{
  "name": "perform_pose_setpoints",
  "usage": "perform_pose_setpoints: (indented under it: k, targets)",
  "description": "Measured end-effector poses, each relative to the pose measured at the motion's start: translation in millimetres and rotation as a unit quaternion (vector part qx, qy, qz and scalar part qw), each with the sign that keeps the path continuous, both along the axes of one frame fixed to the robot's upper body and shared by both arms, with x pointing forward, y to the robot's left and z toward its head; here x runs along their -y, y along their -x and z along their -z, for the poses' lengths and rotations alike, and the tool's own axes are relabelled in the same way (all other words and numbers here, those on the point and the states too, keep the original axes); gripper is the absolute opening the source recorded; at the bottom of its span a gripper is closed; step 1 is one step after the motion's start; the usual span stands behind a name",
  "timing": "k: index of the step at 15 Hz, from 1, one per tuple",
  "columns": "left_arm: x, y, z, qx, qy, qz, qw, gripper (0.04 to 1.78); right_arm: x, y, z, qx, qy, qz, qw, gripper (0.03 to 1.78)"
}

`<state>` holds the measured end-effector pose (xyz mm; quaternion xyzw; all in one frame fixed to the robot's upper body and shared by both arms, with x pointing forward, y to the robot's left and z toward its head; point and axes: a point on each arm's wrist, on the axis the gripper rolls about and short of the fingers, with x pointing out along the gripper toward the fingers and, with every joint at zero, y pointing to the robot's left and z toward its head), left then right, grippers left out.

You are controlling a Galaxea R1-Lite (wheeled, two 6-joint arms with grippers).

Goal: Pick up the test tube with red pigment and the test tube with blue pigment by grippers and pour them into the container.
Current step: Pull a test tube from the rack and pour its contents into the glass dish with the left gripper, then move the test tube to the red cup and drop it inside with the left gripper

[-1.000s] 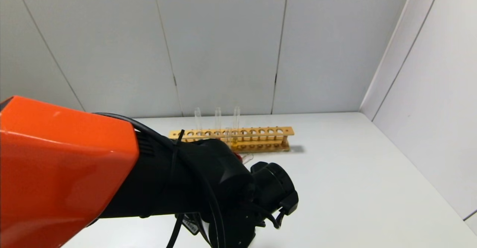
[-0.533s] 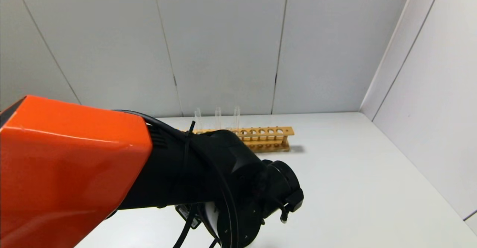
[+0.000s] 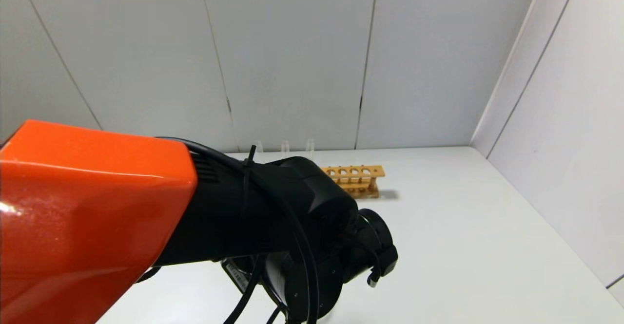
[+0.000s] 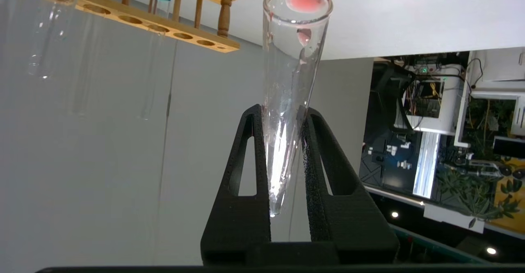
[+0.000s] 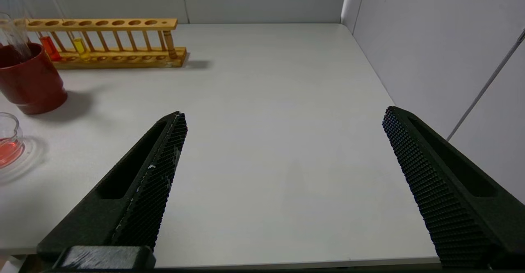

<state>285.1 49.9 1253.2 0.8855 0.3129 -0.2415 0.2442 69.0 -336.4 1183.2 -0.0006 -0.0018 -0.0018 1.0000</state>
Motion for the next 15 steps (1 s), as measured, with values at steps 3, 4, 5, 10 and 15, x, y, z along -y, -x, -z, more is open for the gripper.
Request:
perform_pose_setpoints:
  k: [3, 4, 5, 10, 15]
  targets:
    - [5, -1, 1, 0.002, 0.007, 0.001, 1.000, 0.30, 0, 0, 0, 0.000, 0.000, 0.000, 1.0000, 1.74]
    - [8, -1, 1, 0.003, 0.009, 0.004, 1.000, 0.30, 0, 0, 0, 0.000, 0.000, 0.000, 1.0000, 1.74]
    - [11, -1, 1, 0.004, 0.011, 0.006, 1.000, 0.30, 0, 0, 0, 0.000, 0.000, 0.000, 1.0000, 1.74]
    - [12, 0, -4, 0.013, 0.028, 0.001, 1.000, 0.30, 0, 0, 0, 0.000, 0.000, 0.000, 1.0000, 1.74]
    - [-9, 12, -27, 0.064, 0.159, -0.094, 0.981, 0.30, 0, 0, 0, 0.000, 0.000, 0.000, 1.0000, 1.74]
